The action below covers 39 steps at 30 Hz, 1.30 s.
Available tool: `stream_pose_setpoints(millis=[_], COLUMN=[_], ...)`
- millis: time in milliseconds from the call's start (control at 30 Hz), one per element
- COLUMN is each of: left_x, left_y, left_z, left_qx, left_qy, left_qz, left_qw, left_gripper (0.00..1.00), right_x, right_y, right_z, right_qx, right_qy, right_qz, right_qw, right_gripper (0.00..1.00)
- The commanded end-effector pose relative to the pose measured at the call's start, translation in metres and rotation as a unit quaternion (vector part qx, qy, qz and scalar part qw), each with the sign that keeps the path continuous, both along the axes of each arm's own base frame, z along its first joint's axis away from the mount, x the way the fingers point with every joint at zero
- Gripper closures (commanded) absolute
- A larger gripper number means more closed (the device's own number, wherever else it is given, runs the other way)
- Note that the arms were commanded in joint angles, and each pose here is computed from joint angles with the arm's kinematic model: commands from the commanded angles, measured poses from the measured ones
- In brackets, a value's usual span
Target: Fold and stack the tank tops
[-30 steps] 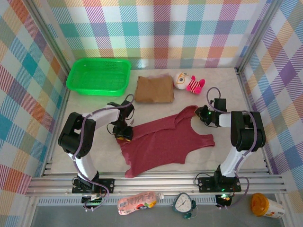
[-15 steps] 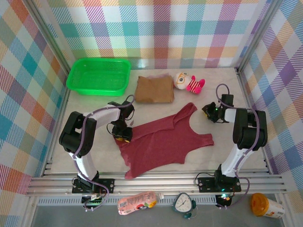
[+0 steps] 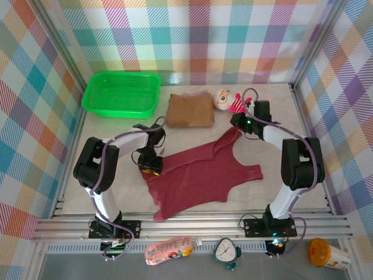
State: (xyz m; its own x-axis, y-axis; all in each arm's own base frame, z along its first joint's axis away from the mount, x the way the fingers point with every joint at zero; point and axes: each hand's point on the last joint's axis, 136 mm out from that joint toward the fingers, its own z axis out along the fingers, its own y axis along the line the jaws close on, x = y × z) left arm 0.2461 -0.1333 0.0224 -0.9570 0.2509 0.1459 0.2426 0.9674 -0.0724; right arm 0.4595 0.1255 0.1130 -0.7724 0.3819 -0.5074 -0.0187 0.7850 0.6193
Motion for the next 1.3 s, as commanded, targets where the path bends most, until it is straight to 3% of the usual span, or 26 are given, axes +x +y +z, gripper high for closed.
stream_pose_setpoints(millis=[0,367,500,867,1267], left_x=[-0.002,-0.004,-0.005,-0.004,0.044], left_y=[0.004,0.008,0.011,0.015,0.004], left_z=[0.006,-0.001,-0.001,-0.006,-0.014], left_qx=[0.009,0.019,0.020,0.024,0.007], left_qy=[0.009,0.016,0.015,0.021,0.001], left_qz=[-0.002,-0.008,-0.009,-0.009,-0.005], left_qw=[1.000,1.000,1.000,0.999,1.000], left_gripper=[0.62,0.62,0.62,0.62,0.62], right_x=[0.004,-0.014,-0.025,-0.029,-0.002], right_y=[0.014,-0.018,-0.038,-0.065,-0.065], right_z=[-0.001,-0.064,-0.073,-0.103,-0.112], right_qx=[-0.020,-0.078,-0.092,-0.059,-0.037], right_qy=[-0.002,0.135,0.152,0.198,0.218], right_qz=[0.024,-0.011,-0.035,-0.062,-0.060], right_qw=[1.000,0.988,0.983,0.976,0.973], right_gripper=[0.74,0.79,0.79,0.82,0.82])
